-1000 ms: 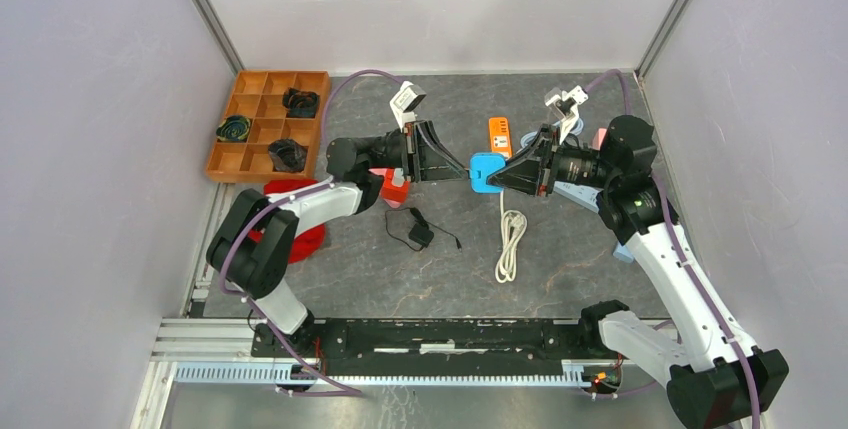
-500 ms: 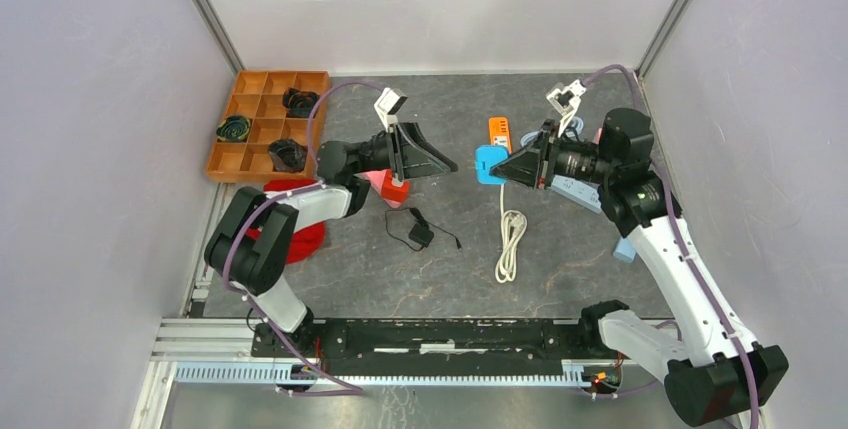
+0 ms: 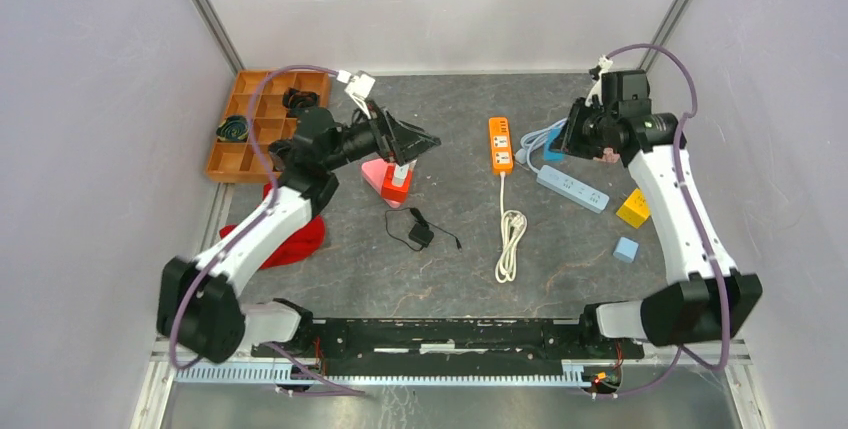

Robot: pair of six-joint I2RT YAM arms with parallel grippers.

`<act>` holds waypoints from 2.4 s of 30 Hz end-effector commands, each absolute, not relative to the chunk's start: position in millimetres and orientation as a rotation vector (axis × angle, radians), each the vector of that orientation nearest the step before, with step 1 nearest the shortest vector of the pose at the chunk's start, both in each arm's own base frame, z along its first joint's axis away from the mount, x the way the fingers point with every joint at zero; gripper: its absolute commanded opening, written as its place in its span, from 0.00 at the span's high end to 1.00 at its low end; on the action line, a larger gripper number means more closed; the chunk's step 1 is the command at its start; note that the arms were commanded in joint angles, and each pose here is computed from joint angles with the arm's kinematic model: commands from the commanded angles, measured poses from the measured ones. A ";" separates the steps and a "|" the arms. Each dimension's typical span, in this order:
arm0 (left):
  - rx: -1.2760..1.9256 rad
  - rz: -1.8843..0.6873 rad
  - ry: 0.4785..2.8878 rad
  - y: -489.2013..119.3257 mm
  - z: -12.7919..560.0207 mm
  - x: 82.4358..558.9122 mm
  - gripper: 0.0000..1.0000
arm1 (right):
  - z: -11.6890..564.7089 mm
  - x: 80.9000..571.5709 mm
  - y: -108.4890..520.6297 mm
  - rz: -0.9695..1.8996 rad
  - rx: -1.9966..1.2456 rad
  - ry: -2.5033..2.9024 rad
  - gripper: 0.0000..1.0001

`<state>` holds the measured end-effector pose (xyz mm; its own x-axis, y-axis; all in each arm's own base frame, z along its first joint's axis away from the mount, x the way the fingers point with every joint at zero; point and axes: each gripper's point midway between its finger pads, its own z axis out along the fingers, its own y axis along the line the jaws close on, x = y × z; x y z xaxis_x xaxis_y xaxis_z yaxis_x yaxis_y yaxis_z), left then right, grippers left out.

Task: Insert the plug
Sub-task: Insert the plug into the socket.

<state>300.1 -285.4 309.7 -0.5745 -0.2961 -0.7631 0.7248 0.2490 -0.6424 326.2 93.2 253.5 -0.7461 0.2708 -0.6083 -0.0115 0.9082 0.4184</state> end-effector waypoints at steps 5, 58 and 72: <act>0.324 -0.679 1.907 -194.4 245.6 311.5 0.00 | 179.3 320.9 -5.8 -0.002 0.640 2.646 1.00; 0.317 -0.583 1.922 -177.4 229.6 306.2 0.00 | 86.2 346.8 -37.0 0.012 0.836 2.766 1.00; 0.322 -0.594 1.916 -178.9 231.0 305.2 0.00 | 85.4 344.9 -41.1 -0.012 0.830 2.774 1.00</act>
